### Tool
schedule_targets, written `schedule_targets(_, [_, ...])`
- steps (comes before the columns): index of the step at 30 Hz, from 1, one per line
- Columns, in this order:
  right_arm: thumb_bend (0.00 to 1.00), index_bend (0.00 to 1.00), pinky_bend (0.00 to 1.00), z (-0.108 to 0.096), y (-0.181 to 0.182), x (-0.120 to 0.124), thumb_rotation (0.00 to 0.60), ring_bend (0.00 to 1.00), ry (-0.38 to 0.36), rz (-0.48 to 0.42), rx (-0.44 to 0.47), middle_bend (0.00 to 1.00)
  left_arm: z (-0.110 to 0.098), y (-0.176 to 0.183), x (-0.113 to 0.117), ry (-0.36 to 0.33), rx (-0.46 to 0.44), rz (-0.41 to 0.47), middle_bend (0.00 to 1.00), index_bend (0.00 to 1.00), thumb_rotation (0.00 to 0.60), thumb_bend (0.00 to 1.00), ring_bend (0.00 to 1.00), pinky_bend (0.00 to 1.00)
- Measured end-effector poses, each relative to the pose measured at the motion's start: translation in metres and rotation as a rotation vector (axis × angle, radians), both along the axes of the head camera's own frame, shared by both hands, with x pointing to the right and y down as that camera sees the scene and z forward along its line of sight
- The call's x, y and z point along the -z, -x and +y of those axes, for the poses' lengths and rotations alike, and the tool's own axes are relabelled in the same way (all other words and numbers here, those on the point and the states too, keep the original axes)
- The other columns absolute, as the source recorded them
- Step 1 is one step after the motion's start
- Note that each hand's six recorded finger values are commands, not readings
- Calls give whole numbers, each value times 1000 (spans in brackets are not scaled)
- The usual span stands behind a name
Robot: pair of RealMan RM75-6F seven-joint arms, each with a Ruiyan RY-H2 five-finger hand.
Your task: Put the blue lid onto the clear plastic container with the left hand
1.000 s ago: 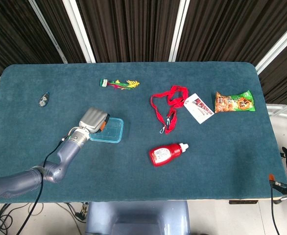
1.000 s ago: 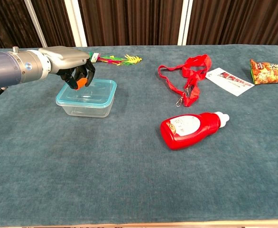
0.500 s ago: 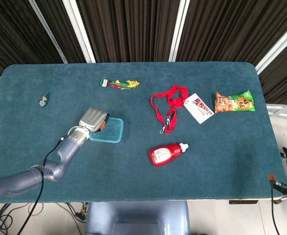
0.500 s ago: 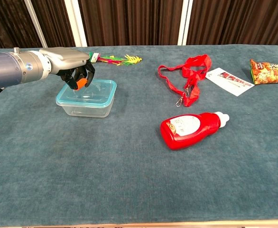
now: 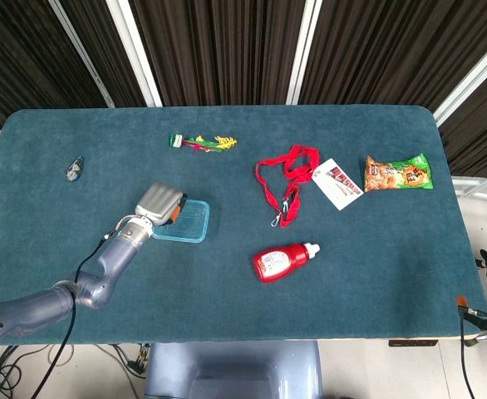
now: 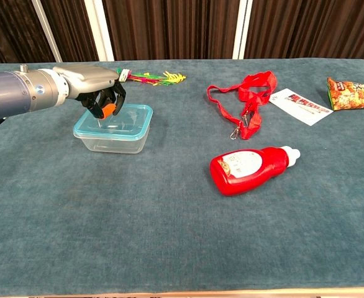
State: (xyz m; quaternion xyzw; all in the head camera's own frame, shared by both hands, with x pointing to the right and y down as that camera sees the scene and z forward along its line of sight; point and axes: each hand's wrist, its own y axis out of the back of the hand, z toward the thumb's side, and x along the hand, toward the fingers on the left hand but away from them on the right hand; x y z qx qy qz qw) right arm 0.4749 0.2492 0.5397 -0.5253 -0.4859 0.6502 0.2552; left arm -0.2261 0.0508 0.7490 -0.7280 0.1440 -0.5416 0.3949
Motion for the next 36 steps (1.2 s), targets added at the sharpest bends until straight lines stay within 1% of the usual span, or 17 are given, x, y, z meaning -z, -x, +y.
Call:
schedule_targets(5, [394, 57, 0, 0, 0, 0, 600, 32, 0, 0, 1, 39, 1, 1, -1, -2, -9, -4, 684, 726, 600, 576, 483, 516])
schedule_targets(9, [393, 56, 0, 0, 0, 0, 600, 32, 0, 0, 1, 39, 0, -1, 4, -24, -23, -1, 684, 726, 600, 576, 483, 516])
schedule_targets(18, [394, 56, 0, 0, 0, 0, 600, 32, 1, 0, 0, 39, -6, -12, 34, -92, -41, 49, 692, 727, 600, 575, 492, 524])
schedule_targets(23, [393, 56, 0, 0, 0, 0, 600, 32, 0, 2, 0, 39, -1, -11, 48, -105, -46, 30, 696, 726, 600, 574, 497, 532])
schedule_targets(26, [393, 57, 0, 0, 0, 0, 600, 32, -1, 1, -5, 39, 8, -9, 56, -98, -29, 20, 697, 726, 600, 573, 501, 537])
schedule_targets(29, [393, 57, 0, 0, 0, 0, 600, 32, -1, 1, -4, 39, 18, -2, 61, -71, 22, 14, 698, 726, 600, 573, 504, 544])
schedule_targets(32, [393, 56, 0, 0, 0, 0, 600, 32, -3, 2, -3, 39, 27, 8, 60, -38, 71, -3, 701, 726, 600, 573, 508, 546])
schedule_targets(36, [393, 56, 0, 0, 0, 0, 600, 32, -3, 1, -8, 39, 39, 20, 56, -2, 101, -38, 702, 726, 600, 573, 510, 546])
